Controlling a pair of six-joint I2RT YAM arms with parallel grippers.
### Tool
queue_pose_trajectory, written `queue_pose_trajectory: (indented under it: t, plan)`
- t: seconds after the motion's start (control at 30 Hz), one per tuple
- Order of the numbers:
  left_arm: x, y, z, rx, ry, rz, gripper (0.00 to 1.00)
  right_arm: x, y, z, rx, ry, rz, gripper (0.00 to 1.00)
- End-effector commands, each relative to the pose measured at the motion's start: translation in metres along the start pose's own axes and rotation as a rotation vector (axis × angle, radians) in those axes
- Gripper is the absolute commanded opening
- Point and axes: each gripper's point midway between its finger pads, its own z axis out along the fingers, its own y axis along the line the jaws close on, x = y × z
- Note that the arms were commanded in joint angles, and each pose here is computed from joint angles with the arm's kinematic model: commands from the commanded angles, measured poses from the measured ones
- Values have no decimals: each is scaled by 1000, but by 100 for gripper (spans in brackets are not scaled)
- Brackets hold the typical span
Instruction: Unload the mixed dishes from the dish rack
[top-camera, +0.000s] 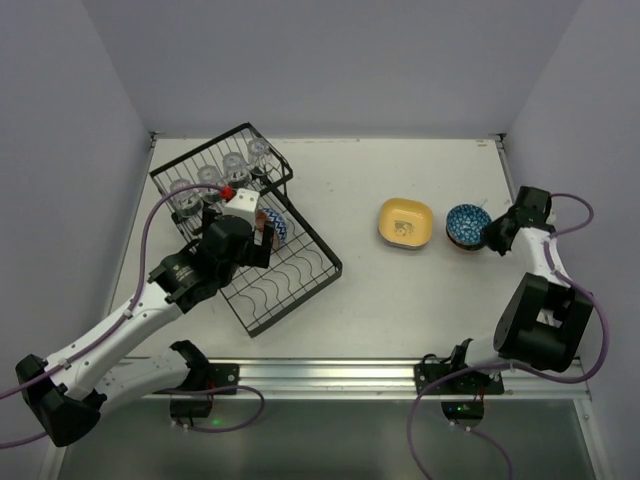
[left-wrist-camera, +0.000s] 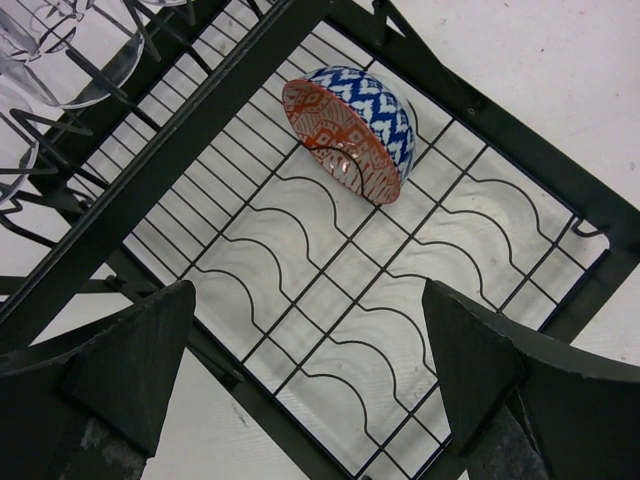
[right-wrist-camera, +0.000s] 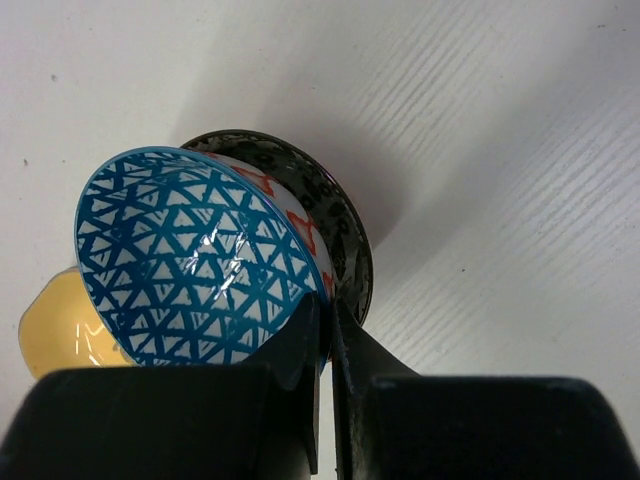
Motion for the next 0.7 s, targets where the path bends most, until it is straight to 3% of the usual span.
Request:
queue_pose_trajectory:
  t: [0.0,0.17,0.33,0.5,0.57,0.67]
  plan:
    - [-8,-7,1,45,-36,-7,100,-20,16,1,-72,-61,33,0]
    - [-5,-16,0,102,-30,0,100,-22,16,0,-75,-68,41,0]
    - [-5,-18,-1,115,-30,0,100,-22,18,-2,-87,-65,42,14]
    - [-6,-18,-2,119,-34,0,100,-20,21,-6,-106,-59,42,14]
    - [-7,-18,-3,120,-39,-4,100,-20,21,-9,-106,-57,42,19]
    - [-8,-16,-3,115,-41,-7,100,-21,20,-15,-111,-68,47,40]
